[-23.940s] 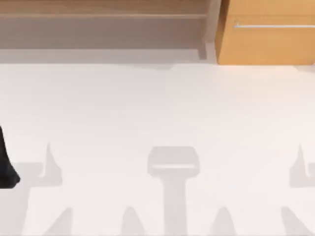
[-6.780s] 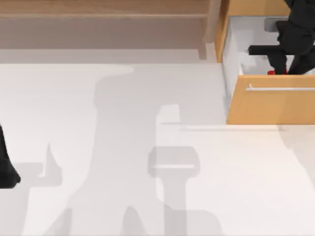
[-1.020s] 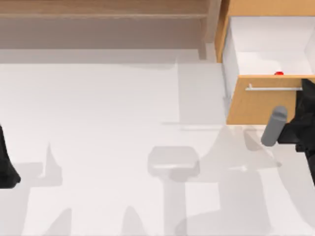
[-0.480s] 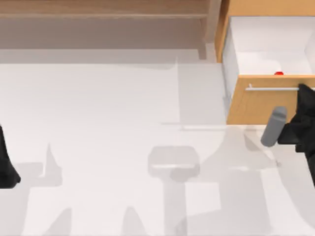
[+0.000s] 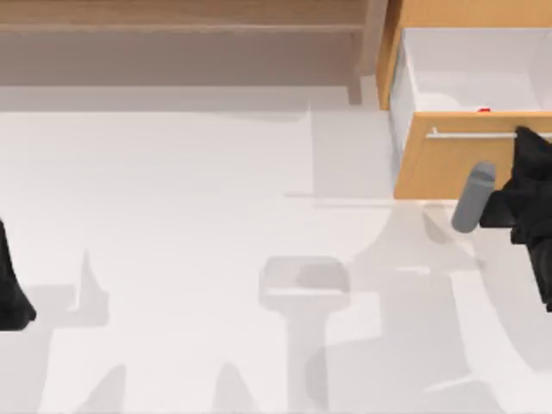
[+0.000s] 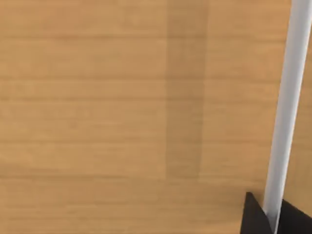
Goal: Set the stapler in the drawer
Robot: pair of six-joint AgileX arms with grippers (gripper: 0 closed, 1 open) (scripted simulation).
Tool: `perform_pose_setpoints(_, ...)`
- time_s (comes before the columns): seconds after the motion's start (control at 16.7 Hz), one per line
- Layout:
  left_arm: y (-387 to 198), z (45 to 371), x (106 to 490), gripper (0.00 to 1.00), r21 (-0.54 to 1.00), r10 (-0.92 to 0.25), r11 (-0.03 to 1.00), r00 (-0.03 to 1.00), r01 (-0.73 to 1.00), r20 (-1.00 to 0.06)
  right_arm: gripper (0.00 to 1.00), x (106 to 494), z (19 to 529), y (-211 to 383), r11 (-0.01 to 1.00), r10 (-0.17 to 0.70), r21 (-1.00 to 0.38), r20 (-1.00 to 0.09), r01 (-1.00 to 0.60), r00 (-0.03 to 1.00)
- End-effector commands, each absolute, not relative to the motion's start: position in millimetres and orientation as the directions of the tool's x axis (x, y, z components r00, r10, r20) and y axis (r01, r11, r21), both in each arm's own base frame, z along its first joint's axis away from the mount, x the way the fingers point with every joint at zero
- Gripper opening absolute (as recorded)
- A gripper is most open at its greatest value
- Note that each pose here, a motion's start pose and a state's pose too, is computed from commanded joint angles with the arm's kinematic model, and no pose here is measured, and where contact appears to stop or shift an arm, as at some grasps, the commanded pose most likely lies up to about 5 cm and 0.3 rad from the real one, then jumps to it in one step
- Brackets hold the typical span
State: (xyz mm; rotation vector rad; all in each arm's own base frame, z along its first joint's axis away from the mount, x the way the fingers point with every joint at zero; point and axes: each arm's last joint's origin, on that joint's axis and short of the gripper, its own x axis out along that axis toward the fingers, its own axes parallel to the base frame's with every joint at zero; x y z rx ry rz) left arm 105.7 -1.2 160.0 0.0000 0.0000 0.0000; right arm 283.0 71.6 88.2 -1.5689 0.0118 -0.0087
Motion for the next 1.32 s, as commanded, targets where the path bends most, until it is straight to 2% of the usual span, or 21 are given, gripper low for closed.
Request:
perform_pose_setpoints(0.3,-1,160,106,1.0,0.0,0.0,1.0,1.0,0.0,0.0,0.0,314,88,71,0.001,-0.009,-1.0,-0.006,-0.006,1.0)
perform_pose_setpoints(0.66,-1,160,106,1.0,0.0,0.0,1.0,1.0,0.0,0.0,0.0,318,89,71,0.004,-0.008,-1.0,-0.005,-0.005,1.0)
perform_pose_setpoints(1.08,-1,160,106,1.0,0.0,0.0,1.0,1.0,0.0,0.0,0.0,375,89,71,0.005,-0.009,-1.0,-0.004,-0.004,1.0)
perform_pose_setpoints(1.32,-1,160,106,1.0,0.0,0.0,1.0,1.0,0.0,0.0,0.0,376,88,73,0.006,-0.004,-1.0,-0.01,-0.01,1.0)
